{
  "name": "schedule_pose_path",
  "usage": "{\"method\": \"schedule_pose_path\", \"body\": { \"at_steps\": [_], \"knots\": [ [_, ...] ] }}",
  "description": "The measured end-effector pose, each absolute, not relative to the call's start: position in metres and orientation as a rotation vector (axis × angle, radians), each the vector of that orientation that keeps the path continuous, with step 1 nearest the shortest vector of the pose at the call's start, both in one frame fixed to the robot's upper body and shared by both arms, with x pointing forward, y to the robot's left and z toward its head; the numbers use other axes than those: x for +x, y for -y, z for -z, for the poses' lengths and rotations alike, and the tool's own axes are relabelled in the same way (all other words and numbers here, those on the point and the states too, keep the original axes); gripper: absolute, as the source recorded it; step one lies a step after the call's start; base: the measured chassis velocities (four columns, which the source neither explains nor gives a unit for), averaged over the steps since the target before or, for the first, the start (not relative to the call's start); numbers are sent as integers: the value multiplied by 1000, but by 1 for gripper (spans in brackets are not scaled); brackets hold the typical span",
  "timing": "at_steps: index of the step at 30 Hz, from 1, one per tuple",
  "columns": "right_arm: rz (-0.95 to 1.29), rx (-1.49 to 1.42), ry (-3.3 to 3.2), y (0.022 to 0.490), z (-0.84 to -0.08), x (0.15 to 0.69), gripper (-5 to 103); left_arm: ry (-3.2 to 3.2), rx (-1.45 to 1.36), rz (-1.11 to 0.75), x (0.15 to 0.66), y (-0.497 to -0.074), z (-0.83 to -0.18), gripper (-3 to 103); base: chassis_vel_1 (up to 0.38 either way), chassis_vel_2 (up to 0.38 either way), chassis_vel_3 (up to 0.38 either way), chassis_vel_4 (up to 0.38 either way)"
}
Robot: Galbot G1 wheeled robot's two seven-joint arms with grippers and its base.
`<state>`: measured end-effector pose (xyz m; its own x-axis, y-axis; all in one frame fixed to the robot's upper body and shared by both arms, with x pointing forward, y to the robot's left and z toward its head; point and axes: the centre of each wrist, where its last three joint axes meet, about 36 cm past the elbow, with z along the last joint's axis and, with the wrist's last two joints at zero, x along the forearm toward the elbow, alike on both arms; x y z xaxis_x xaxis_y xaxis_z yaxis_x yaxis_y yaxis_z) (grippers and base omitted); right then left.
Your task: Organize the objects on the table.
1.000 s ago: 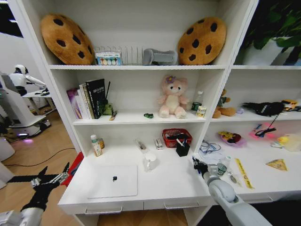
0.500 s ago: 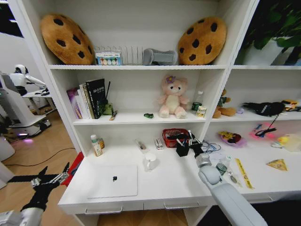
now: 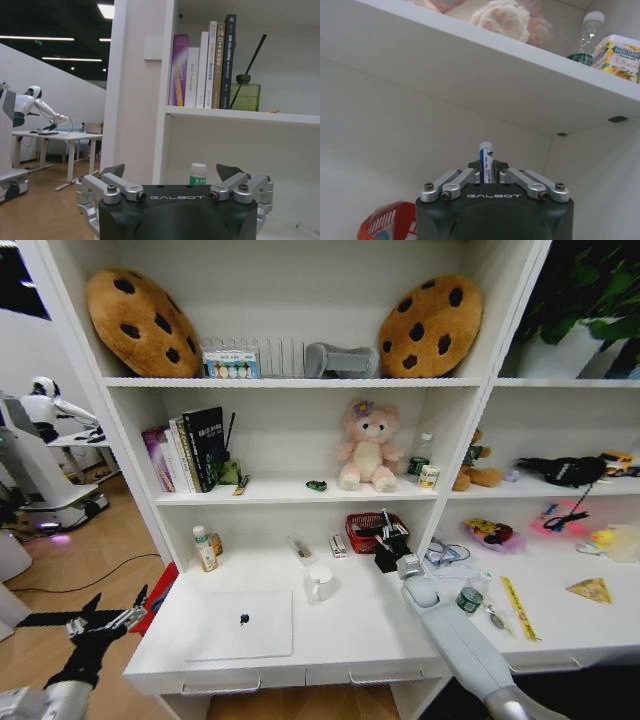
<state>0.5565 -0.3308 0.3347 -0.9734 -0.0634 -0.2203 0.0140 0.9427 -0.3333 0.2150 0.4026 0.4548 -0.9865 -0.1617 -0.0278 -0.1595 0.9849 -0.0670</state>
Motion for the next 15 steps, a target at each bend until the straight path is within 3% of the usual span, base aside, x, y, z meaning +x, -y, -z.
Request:
{"method": "schedule_pose_path", "body": {
  "at_steps": [15],
  "knots": [
    [461,-25,-2932,311,-309,571,12,-3097,-251,100,215,-403,-455,100,0,0,0,0]
  ]
}}
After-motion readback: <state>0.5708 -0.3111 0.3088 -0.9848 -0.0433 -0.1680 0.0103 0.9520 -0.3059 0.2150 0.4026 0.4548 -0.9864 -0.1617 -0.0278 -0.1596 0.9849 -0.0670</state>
